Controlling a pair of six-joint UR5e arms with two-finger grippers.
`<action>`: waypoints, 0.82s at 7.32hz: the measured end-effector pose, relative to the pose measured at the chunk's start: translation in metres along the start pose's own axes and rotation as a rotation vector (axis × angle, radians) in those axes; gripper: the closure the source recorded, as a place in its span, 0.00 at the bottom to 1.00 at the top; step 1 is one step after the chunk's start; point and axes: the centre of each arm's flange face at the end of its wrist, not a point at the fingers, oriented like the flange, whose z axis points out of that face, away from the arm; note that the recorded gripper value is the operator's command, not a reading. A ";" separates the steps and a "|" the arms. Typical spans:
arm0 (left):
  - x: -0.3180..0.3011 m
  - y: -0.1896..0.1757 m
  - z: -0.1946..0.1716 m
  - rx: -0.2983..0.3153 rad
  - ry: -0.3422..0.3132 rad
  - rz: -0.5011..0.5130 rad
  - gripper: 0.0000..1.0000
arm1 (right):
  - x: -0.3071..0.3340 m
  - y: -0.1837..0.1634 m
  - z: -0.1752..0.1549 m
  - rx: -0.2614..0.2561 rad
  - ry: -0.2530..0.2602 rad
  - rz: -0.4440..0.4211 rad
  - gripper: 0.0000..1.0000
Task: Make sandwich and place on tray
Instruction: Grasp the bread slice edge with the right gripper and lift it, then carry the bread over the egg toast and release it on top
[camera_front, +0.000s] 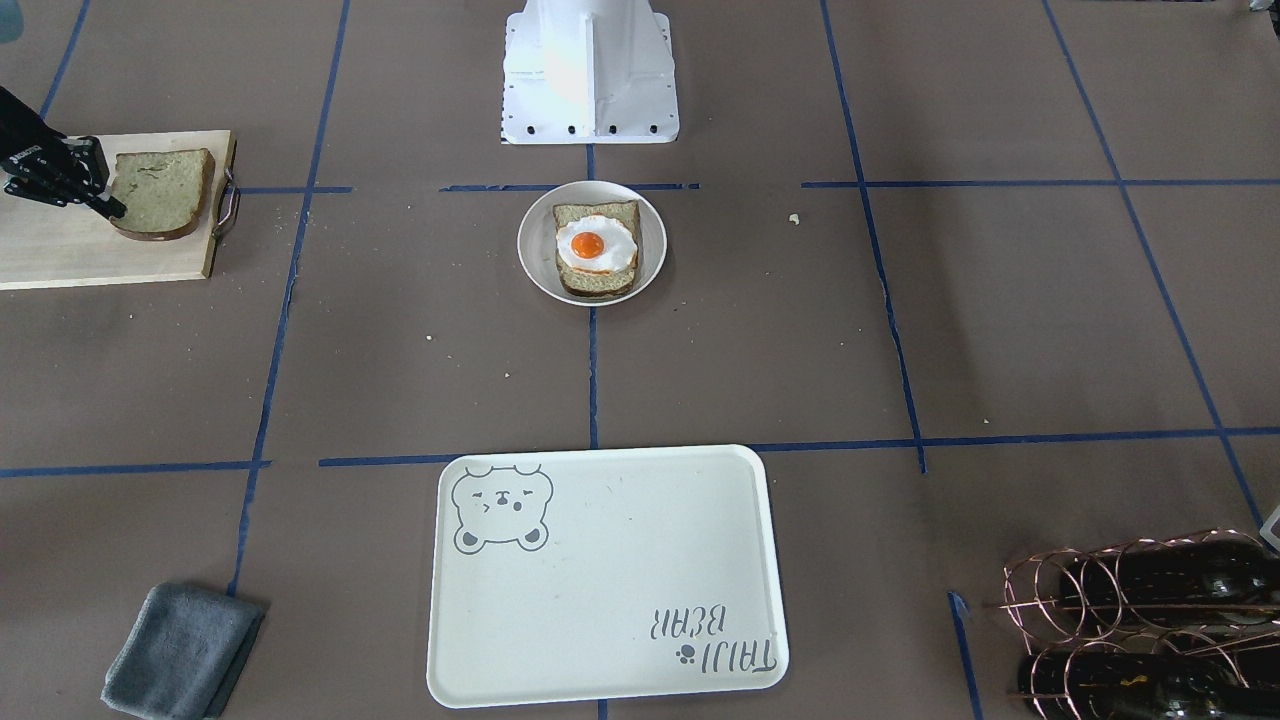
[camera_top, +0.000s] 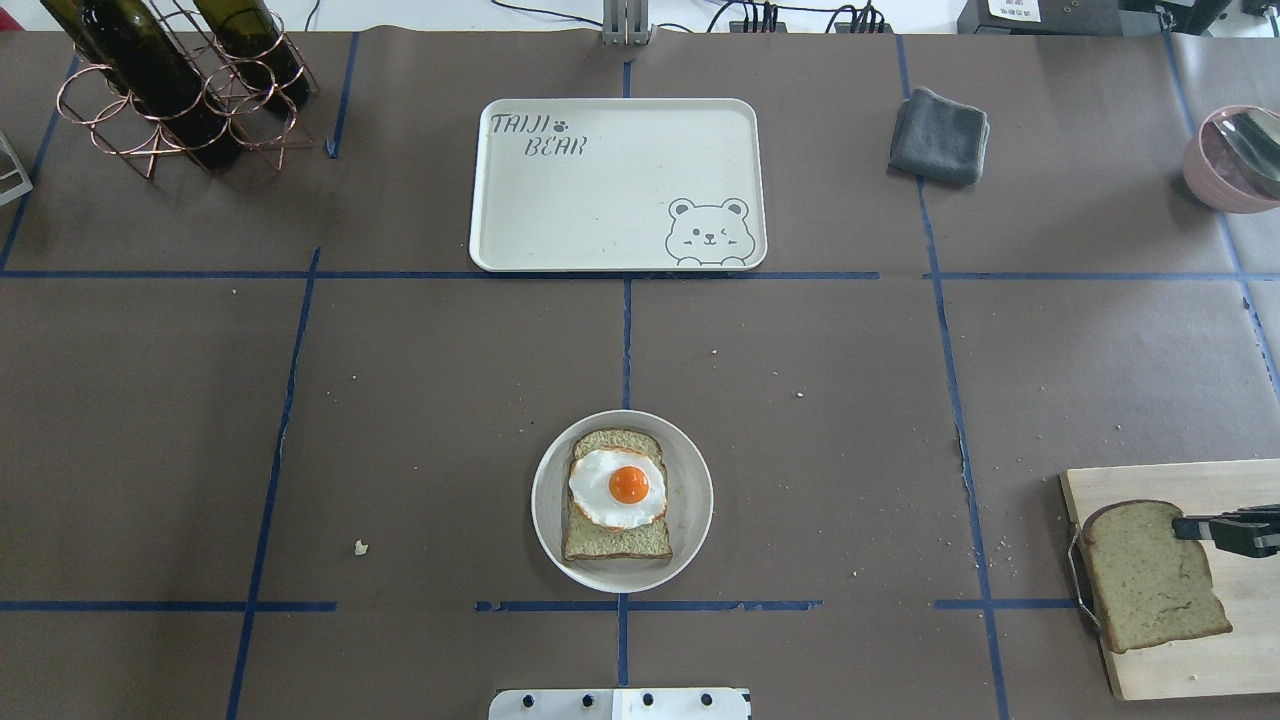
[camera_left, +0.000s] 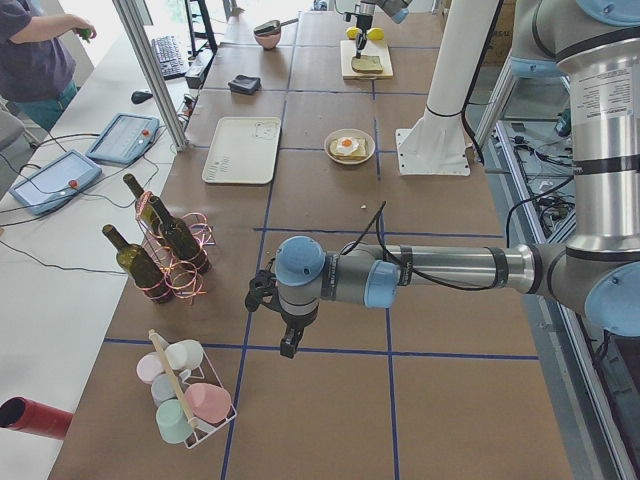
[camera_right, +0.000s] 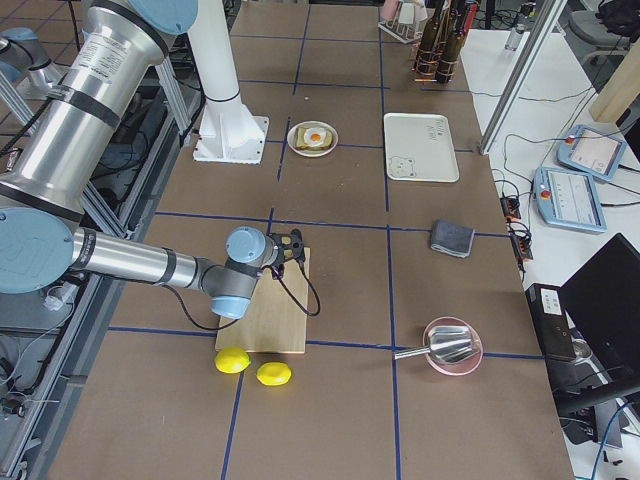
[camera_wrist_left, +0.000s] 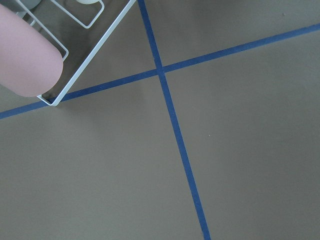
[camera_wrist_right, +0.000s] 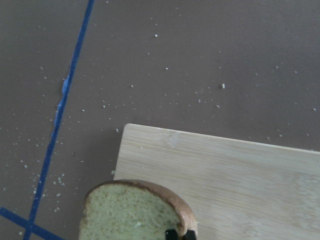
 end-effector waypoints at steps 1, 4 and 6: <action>0.000 0.000 0.000 -0.001 0.000 -0.001 0.00 | -0.024 -0.015 0.002 0.023 -0.057 0.002 1.00; -0.001 0.001 0.001 -0.004 0.001 -0.004 0.00 | -0.120 -0.089 0.039 0.085 -0.260 0.029 1.00; -0.002 0.002 0.002 -0.007 0.001 -0.007 0.00 | -0.194 -0.136 0.082 0.072 -0.330 0.031 1.00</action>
